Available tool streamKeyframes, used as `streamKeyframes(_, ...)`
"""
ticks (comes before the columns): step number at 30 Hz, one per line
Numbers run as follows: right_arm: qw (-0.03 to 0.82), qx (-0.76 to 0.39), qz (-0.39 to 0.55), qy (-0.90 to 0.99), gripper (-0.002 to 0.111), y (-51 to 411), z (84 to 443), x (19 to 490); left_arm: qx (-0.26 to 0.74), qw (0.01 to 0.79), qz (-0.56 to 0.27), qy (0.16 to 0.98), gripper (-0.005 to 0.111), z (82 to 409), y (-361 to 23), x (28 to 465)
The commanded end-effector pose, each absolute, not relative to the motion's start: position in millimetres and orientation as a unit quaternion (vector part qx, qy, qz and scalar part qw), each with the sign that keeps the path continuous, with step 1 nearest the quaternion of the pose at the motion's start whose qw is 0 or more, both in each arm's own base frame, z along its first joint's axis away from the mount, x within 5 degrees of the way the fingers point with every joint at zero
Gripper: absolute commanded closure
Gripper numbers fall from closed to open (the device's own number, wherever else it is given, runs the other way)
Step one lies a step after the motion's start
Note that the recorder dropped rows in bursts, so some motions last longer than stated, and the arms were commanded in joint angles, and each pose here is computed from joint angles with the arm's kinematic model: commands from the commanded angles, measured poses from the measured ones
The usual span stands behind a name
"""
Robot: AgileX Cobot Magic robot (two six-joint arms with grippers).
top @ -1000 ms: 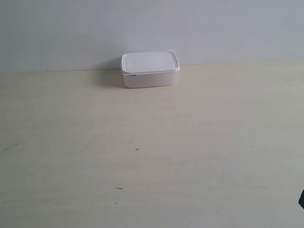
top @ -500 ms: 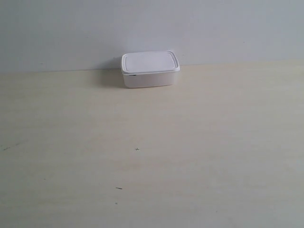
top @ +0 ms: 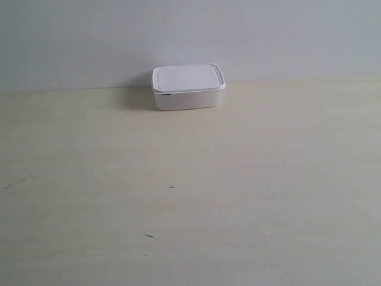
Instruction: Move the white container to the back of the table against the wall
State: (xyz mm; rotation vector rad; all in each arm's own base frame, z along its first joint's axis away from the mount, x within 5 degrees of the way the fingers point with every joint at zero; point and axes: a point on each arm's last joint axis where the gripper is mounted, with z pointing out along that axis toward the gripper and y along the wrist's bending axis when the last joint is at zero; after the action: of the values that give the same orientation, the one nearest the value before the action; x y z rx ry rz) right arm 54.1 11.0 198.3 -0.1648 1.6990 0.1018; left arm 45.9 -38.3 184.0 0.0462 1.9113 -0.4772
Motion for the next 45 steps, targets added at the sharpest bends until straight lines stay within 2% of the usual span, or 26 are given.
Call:
streamKeyframes(1,0.657,-0.077,0.036,0.749,0.108,10.5,197.4,53.9,0.029,0.594,-0.063,0.802,0.107,184.4,-19.1,51.4)
streamKeyframes(8,0.647,-0.097,0.011,0.756,0.108,9.3,192.2,54.2,0.035,0.641,0.061,0.764,0.107,189.8,-2.2,55.7)
streamKeyframes(22,0.642,-0.098,0.012,0.760,0.108,9.4,189.3,54.3,0.063,0.613,0.072,0.784,0.107,183.6,-3.4,54.4)
streamKeyframes(45,0.642,-0.094,0.016,0.761,0.108,9.6,189.4,54.3,0.076,0.609,0.092,0.784,0.107,183.2,-1.9,54.2)
